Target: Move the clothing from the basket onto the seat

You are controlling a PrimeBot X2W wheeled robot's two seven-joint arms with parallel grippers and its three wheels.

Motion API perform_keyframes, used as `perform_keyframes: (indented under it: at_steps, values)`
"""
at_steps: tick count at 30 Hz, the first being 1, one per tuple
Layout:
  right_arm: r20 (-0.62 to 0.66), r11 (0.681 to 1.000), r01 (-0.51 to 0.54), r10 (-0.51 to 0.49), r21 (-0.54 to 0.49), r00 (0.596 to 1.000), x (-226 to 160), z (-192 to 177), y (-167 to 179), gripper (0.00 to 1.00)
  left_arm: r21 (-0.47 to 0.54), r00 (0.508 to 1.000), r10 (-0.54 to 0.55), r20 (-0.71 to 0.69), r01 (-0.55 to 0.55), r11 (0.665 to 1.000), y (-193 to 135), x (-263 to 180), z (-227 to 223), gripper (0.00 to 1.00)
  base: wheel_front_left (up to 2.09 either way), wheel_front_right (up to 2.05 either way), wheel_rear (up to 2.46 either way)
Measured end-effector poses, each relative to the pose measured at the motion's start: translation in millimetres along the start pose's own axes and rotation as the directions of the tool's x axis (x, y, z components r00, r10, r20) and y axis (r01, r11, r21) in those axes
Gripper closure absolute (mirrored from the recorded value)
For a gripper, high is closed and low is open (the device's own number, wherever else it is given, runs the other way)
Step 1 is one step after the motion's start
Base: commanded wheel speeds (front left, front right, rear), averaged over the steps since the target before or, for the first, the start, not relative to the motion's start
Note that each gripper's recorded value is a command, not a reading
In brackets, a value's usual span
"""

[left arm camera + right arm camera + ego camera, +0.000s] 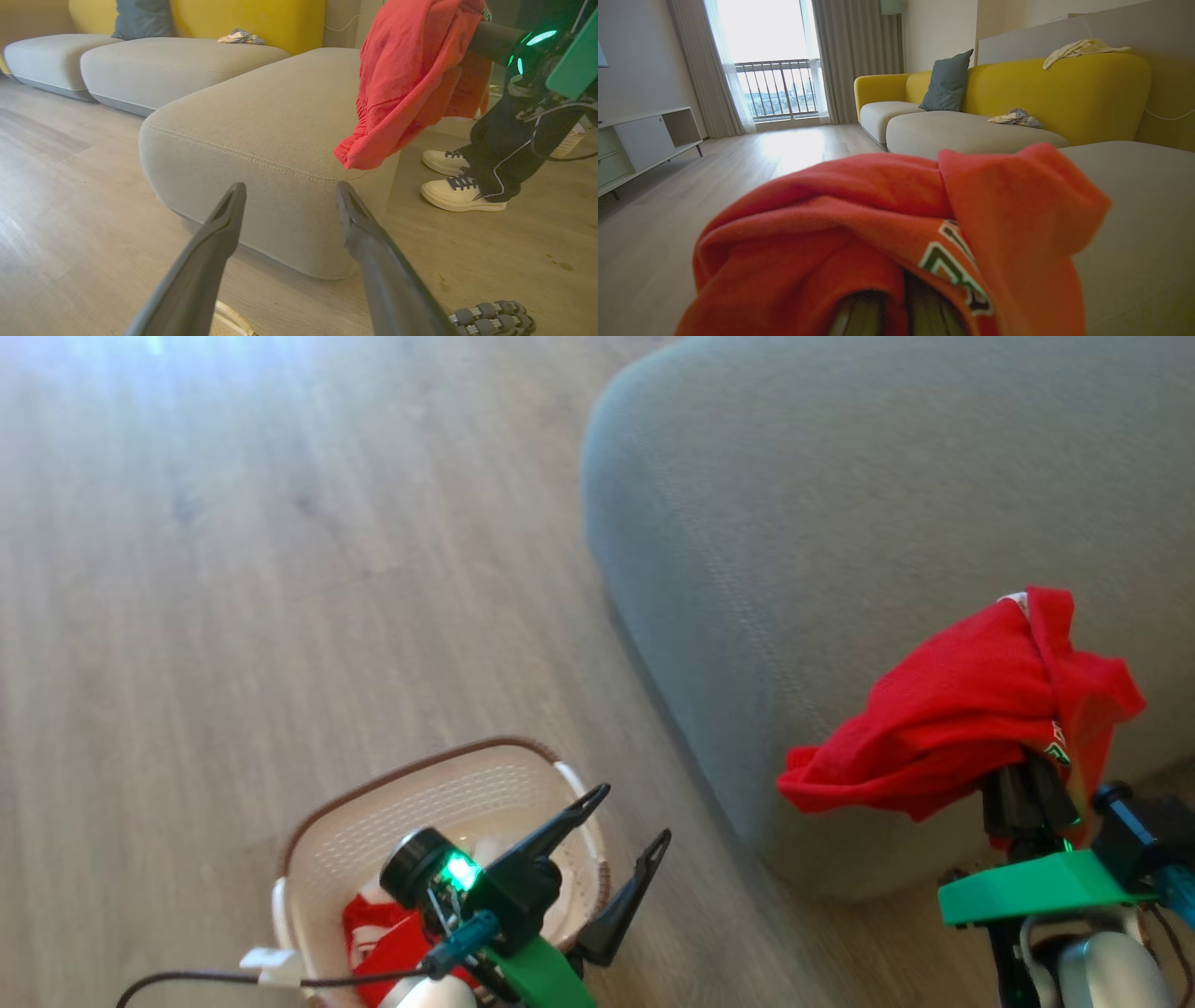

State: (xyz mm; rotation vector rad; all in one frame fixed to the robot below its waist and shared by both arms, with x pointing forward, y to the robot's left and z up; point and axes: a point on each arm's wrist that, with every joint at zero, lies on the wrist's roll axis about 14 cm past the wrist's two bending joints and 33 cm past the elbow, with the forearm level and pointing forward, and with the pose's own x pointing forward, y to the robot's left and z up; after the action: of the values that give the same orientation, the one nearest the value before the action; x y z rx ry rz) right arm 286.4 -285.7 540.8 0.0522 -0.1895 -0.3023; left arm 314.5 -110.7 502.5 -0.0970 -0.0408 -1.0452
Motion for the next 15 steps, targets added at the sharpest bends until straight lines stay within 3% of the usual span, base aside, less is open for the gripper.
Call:
perform_keyframes:
  at_steps: [11, 15]
  values:
    - [0.015, 0.983, 0.180, -0.180, -0.038, 0.984, -28, 14, -54, 1.00, -0.021, 0.982, -0.188, 0.010, 0.188, 0.982, -40, 30, -5, 0.00, 0.00, 0.00, 0.00]
    - [0.016, 0.978, 0.202, -0.201, -0.048, 0.979, -30, 16, -60, 1.00, -0.019, 0.978, -0.207, 0.024, 0.208, 0.978, -40, 38, -2, 0.00, 0.00, 0.00, 0.00]
